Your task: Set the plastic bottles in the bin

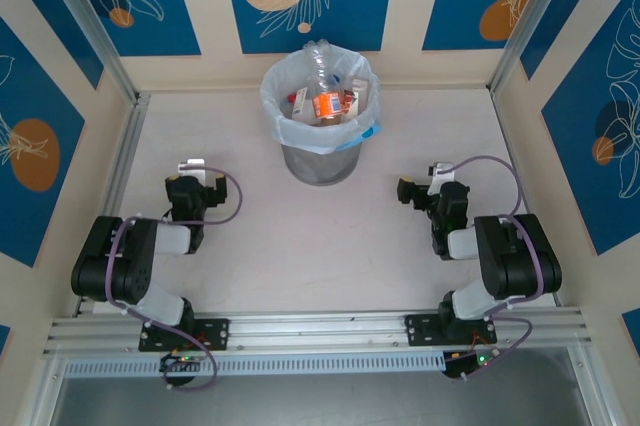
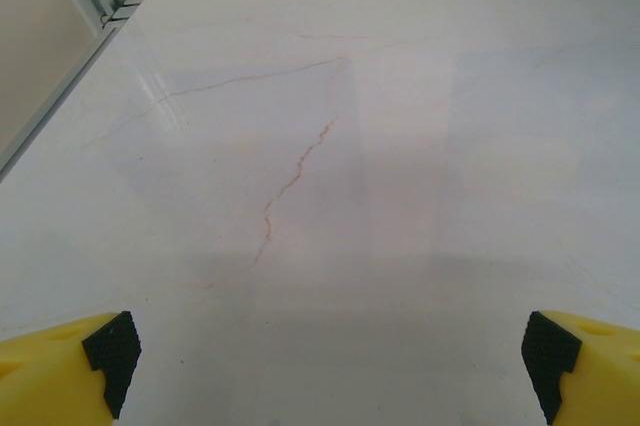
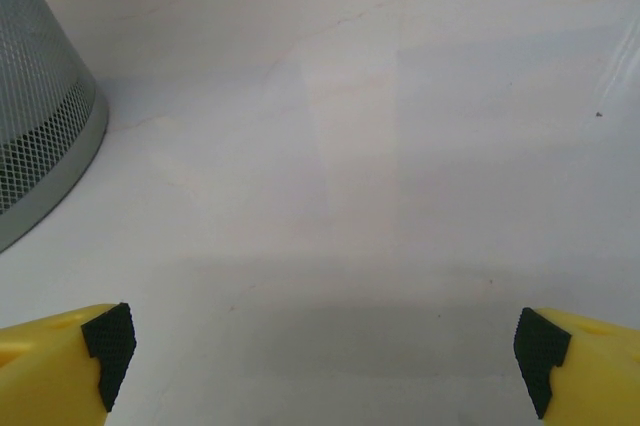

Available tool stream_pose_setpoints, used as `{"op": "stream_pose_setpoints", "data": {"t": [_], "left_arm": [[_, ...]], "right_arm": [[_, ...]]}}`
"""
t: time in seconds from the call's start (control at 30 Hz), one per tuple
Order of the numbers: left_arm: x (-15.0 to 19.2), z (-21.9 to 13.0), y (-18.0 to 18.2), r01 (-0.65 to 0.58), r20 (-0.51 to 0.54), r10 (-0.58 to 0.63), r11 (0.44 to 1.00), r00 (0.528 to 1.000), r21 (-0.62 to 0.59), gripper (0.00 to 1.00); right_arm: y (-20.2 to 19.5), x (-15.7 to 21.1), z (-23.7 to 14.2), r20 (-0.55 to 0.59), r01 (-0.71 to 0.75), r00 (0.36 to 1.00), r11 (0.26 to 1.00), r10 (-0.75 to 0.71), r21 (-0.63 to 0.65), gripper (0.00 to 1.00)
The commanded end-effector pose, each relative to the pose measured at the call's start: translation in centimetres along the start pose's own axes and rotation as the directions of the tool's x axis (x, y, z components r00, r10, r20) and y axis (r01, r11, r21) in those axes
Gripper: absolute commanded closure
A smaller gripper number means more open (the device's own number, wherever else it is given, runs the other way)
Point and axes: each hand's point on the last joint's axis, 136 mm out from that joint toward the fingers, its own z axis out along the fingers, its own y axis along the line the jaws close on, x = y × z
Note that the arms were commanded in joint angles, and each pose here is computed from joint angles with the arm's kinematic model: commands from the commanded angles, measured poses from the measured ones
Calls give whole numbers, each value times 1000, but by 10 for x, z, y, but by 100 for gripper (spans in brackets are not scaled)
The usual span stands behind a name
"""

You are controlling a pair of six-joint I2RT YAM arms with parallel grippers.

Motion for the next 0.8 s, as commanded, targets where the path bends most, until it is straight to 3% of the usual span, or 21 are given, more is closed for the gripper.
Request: {"op": "stream_pose_setpoints", "data": {"t": [0.0,0.23,0.33,0.37,0.77], "left_arm": [[-11,0,-10,-5,37,3,999,999,50,1],[-11,0,-10,-5,38,3,999,999,51,1],[-11,0,-11,-5,38,3,999,999,52,1],[-12,0,-11,-5,39,3,999,999,53,1],[-11,1,-11,-5,33,4,999,999,54,1]], "right_arm": [[-18,-35,15,53,-26,998,992,20,119,0],[-13,-34,15,47,-14,999,997,10,74,1],[19,-29,17,-9,33,999,987,-35,-157,0],[17,-31,16,0,15,1000,984,-15,-175,1],[18,-31,16,-2,23,1000,986,-24,-165,1]]}}
